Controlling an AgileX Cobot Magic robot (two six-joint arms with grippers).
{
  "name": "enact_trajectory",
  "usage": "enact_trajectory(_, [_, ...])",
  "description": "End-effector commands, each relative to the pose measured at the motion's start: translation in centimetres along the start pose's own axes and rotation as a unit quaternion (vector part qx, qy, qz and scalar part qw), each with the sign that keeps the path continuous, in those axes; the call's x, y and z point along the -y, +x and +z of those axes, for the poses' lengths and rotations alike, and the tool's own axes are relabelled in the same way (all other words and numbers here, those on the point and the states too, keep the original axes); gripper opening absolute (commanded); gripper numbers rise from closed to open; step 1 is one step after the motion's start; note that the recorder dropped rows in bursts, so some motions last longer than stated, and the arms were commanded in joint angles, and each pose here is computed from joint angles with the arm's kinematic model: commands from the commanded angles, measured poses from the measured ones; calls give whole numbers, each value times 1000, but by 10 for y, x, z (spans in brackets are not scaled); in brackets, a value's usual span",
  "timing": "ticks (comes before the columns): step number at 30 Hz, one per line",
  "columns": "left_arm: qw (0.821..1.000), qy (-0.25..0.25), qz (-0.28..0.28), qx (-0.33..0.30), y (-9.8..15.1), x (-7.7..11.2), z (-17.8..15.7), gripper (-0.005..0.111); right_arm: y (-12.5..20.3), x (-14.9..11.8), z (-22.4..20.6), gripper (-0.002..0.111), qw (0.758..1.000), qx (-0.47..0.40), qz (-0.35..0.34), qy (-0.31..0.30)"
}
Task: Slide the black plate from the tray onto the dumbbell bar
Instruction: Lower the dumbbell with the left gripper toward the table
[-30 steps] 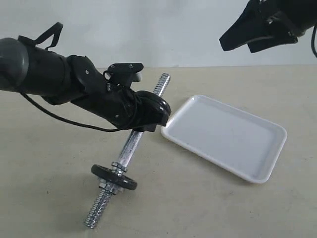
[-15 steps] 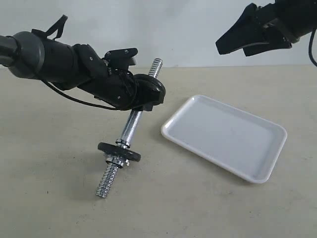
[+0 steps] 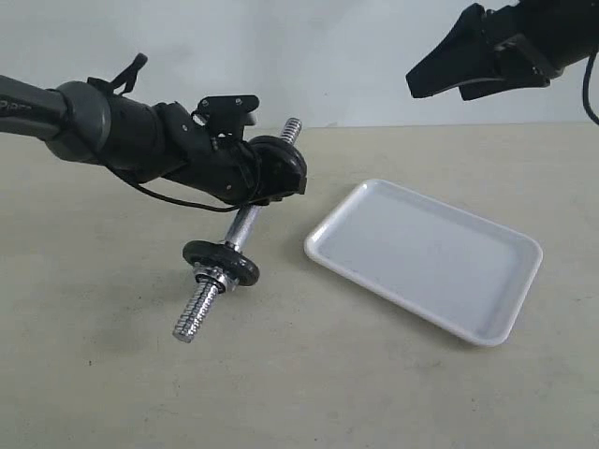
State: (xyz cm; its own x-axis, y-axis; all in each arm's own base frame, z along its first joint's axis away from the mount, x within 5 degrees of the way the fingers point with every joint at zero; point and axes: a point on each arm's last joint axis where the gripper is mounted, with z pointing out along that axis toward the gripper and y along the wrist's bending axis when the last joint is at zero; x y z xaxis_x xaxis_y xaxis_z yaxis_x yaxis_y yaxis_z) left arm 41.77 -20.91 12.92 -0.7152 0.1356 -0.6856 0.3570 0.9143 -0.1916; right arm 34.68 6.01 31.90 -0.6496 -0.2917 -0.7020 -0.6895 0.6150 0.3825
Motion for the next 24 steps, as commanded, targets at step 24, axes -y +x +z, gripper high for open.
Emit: enact_trajectory(24, [990,-45,87,101,-26,1,-2,4,-6,-1,-4,104,999,31,-8,0])
